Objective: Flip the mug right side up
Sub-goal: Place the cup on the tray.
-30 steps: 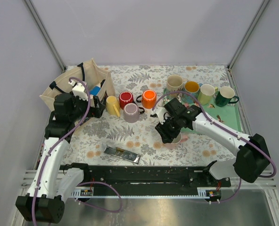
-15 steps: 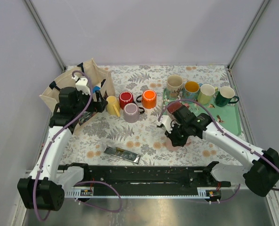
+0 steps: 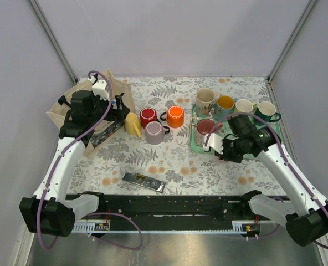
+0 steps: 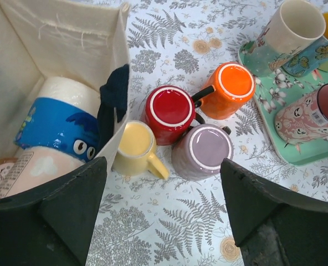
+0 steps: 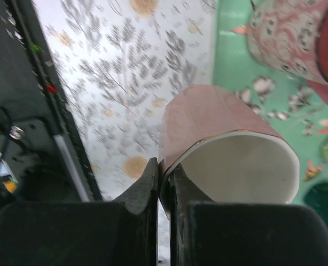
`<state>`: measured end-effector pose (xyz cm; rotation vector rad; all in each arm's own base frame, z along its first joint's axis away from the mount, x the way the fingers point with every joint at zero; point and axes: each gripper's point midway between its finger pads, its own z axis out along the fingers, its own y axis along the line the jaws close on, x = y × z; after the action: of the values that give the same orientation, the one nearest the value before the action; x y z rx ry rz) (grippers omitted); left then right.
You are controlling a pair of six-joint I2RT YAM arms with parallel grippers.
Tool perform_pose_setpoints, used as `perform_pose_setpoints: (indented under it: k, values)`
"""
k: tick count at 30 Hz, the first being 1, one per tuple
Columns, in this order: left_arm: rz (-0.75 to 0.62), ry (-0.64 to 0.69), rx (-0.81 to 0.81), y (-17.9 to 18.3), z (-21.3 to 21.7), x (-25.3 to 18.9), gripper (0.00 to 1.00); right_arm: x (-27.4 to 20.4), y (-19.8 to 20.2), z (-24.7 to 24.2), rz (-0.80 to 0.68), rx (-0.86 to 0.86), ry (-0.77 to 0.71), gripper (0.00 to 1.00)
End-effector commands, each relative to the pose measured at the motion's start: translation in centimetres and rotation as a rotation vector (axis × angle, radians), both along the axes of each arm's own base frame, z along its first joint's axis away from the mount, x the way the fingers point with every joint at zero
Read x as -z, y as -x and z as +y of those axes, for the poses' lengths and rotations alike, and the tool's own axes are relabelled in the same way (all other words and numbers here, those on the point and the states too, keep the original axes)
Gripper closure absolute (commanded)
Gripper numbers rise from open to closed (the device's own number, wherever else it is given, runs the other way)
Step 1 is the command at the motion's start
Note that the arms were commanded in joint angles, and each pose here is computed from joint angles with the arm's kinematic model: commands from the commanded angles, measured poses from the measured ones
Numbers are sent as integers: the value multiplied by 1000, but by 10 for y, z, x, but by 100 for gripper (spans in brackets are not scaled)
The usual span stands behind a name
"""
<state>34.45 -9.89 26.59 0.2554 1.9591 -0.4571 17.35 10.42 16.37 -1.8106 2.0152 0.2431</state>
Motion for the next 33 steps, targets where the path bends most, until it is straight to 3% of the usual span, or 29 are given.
perform_pose_setpoints:
  k: [1, 9, 17, 33]
  values:
    - [-114, -26, 39, -9, -8, -34, 14, -21, -38, -22, -119, -156, 58, 100]
    - [-135, -90, 59, -6, -8, -39, 14, -8, -97, -28, -59, -226, 62, 100]
    - [-150, -135, 78, -1, -9, -40, 14, 11, -110, -27, -58, -362, 94, 100]
    - [-149, -143, 80, -3, -9, -36, 13, 39, -132, -30, -52, -407, 143, 100]
